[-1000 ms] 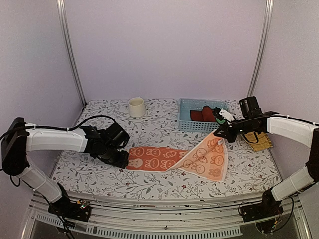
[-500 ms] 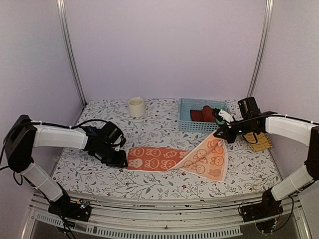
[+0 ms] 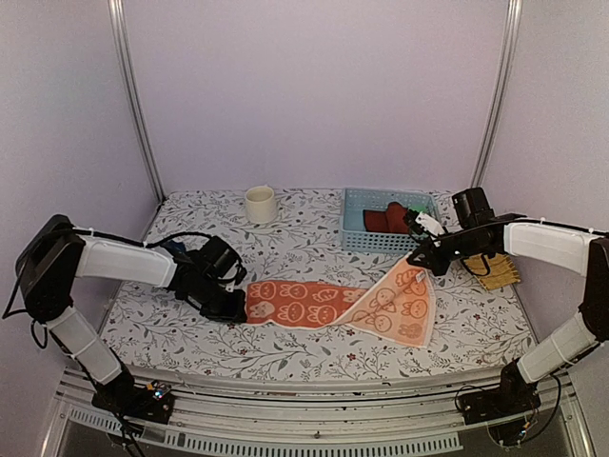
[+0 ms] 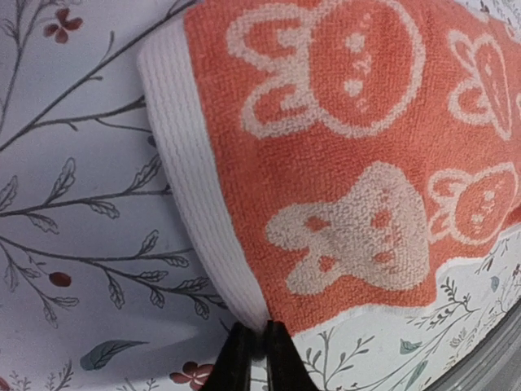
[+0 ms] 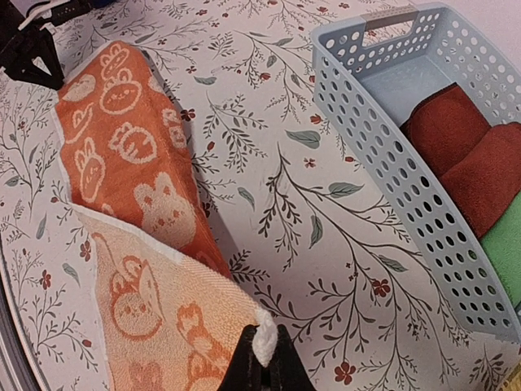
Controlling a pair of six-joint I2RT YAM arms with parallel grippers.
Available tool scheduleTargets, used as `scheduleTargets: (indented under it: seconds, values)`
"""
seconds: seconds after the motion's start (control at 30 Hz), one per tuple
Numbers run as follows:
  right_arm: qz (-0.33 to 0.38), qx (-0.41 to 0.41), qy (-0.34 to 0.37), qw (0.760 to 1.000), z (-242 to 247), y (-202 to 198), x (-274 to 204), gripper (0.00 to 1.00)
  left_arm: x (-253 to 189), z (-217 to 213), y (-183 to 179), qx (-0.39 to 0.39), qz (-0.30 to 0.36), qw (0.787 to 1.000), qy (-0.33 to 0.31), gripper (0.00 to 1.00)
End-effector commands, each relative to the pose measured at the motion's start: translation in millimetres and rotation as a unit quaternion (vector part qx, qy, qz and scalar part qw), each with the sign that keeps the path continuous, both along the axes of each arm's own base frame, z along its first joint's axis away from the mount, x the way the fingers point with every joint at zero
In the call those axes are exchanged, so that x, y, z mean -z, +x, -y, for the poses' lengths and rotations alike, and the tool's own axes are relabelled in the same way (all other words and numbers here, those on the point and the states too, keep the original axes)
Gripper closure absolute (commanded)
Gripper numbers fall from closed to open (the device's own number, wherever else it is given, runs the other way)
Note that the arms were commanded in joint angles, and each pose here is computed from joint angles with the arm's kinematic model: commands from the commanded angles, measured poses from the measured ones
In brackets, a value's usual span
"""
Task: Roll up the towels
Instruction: Pick up the towel from the center of the board.
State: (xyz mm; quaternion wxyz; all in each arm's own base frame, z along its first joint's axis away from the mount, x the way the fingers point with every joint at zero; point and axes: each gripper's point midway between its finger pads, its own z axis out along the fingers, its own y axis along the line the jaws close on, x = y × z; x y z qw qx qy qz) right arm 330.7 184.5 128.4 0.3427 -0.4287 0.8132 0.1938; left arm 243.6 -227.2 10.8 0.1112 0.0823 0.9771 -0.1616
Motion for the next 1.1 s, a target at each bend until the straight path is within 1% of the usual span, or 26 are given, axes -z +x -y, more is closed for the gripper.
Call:
scheduleTargets:
  seconds: [0.0, 0.07, 0.13, 0.2, 0.27, 0.33, 0.47, 0.53, 0.6, 0.67, 0.73, 0.87, 0.97, 1.07]
  values:
    - [-0.009, -0.001, 0.002, 1.000, -1.2, 0.6, 4.5, 0.96, 26.6, -6.5, -22.5, 0.009, -0.044, 0.998, 0.038, 0.99]
    - [-0.012, -0.001, 0.002, 1.000, -1.6, 0.7, 5.8, 0.96, 24.9, -7.7, -19.4, 0.005, -0.037, 0.998, 0.043, 1.00]
    - [-0.015, 0.000, 0.005, 1.000, -2.1, 0.8, 5.4, 0.96, 14.2, -6.5, -11.7, 0.004, -0.018, 0.999, 0.043, 1.00]
    - [-0.012, 0.001, 0.005, 1.000, -2.3, 2.3, 2.9, 0.96, -2.8, -6.7, -1.0, 0.000, 0.011, 0.999, 0.042, 1.00]
    - [-0.005, 0.008, 0.004, 1.000, -1.2, 5.9, -3.1, 0.96, -26.4, -5.2, 10.0, -0.004, 0.044, 0.999, 0.026, 1.00]
    - [0.009, 0.013, 0.008, 1.000, -0.7, 10.5, -17.8, 0.96, -54.5, -7.5, 21.3, -0.014, 0.082, 0.996, 0.017, 1.00]
    - [0.050, 0.017, 0.031, 0.998, -1.2, 19.0, -64.4, 0.96, -122.3, -13.7, 38.8, -0.022, 0.168, 0.985, -0.005, 1.00]
    - [0.072, 0.015, 0.039, 0.997, -2.4, 24.5, -91.9, 0.96, -149.5, -18.0, 43.6, -0.024, 0.196, 0.980, -0.014, 1.00]
    - [0.079, 0.011, 0.041, 0.996, -3.9, 26.7, -106.9, 0.96, -171.4, -22.4, 46.1, -0.023, 0.219, 0.975, -0.018, 1.00]
    - [0.094, 0.009, 0.044, 0.995, -5.3, 31.6, -124.3, 0.96, -181.6, -27.9, 46.4, -0.025, 0.232, 0.972, -0.013, 1.00]
    - [0.096, 0.011, 0.044, 0.994, -5.4, 33.6, -126.2, 0.96, -179.4, -28.8, 41.8, -0.019, 0.230, 0.973, -0.016, 1.00]
    - [0.084, 0.011, 0.051, 0.995, -6.0, 29.3, -124.0, 0.96, -175.6, -21.6, 29.4, -0.005, 0.217, 0.975, -0.051, 1.00]
    - [0.086, 0.011, 0.052, 0.995, -5.2, 26.2, -125.9, 0.96, -188.4, -21.9, 27.3, -0.010, 0.238, 0.969, -0.073, 1.00]
    - [0.094, 0.015, 0.051, 0.994, -3.7, 25.9, -134.5, 0.96, -210.7, -26.9, 29.5, -0.018, 0.266, 0.961, -0.078, 1.00]
